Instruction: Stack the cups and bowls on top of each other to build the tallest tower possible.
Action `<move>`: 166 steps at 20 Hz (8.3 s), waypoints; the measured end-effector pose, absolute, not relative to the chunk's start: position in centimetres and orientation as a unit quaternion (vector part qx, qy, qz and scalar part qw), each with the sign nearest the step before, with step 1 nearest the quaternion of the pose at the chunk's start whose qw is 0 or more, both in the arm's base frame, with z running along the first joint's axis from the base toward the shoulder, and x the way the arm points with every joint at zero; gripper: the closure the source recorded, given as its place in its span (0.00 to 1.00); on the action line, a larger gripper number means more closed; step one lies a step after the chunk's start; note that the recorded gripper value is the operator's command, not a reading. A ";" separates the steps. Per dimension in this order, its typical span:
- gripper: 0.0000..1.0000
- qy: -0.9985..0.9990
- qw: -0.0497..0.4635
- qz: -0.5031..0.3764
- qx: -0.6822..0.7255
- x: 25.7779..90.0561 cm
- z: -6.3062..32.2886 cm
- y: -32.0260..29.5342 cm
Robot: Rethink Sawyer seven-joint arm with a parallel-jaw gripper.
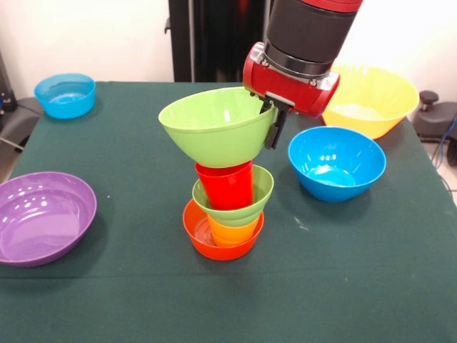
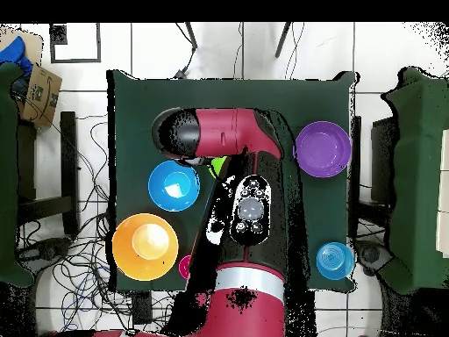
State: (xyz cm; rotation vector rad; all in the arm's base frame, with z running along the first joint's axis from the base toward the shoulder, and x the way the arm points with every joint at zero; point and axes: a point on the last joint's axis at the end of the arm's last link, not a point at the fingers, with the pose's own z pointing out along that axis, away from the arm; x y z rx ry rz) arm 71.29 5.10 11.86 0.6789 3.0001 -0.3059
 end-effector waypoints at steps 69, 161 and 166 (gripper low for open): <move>1.00 0.968 0.006 -0.080 0.239 72.5 11.9 3.2; 1.00 0.968 0.019 -0.071 0.239 74.7 12.1 3.4; 1.00 0.968 0.019 -0.072 0.239 75.6 12.0 3.4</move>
